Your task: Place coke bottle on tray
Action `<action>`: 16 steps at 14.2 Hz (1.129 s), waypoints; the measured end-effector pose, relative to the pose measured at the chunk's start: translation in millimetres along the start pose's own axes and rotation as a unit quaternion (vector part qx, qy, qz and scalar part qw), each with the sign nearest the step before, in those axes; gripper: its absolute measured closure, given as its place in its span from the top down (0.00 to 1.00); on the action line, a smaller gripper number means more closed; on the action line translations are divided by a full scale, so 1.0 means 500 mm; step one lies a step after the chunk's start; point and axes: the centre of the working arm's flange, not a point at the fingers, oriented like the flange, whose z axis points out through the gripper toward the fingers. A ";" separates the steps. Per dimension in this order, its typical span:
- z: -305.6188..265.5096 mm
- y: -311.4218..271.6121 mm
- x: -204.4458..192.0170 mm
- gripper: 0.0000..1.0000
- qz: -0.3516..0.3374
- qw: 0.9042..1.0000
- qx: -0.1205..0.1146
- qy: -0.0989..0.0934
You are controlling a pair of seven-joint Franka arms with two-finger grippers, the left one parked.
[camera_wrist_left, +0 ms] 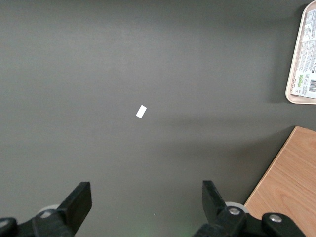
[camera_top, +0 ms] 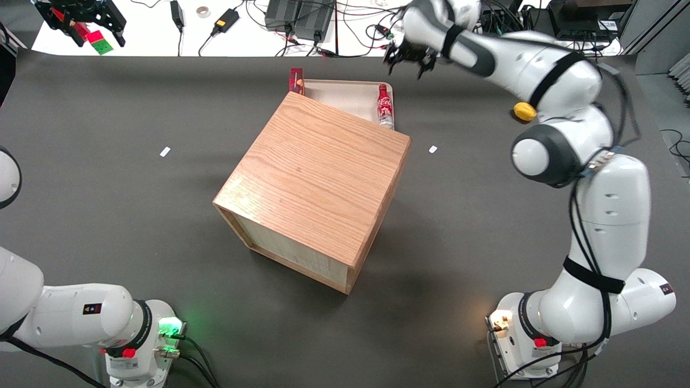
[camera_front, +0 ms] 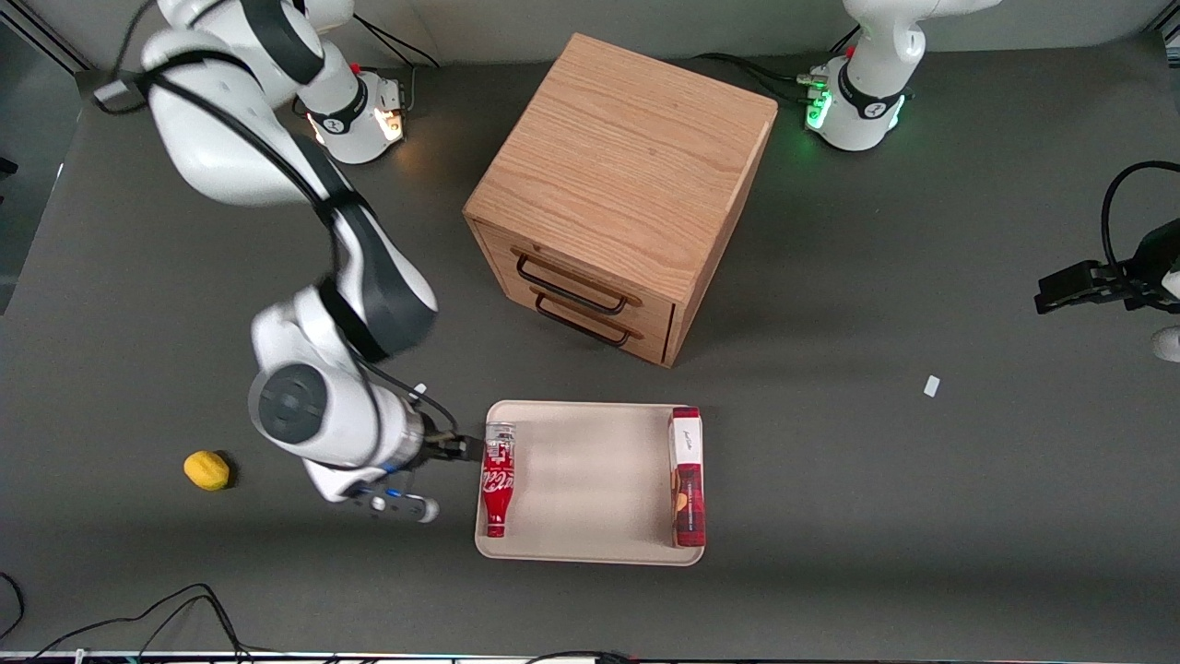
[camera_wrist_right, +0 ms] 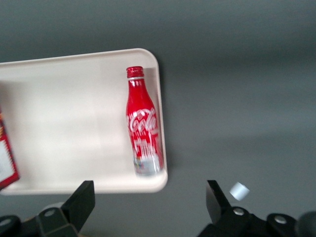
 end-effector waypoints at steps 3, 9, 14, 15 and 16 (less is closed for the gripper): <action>-0.229 0.111 -0.078 1.00 0.026 0.998 -0.044 -0.024; -0.441 0.275 -0.254 1.00 0.057 0.995 -0.067 -0.054; -0.442 0.447 -0.382 1.00 0.064 0.996 -0.041 -0.039; -0.429 0.453 -0.410 1.00 0.063 0.997 -0.040 -0.035; -0.419 0.453 -0.434 1.00 0.061 0.997 -0.040 -0.033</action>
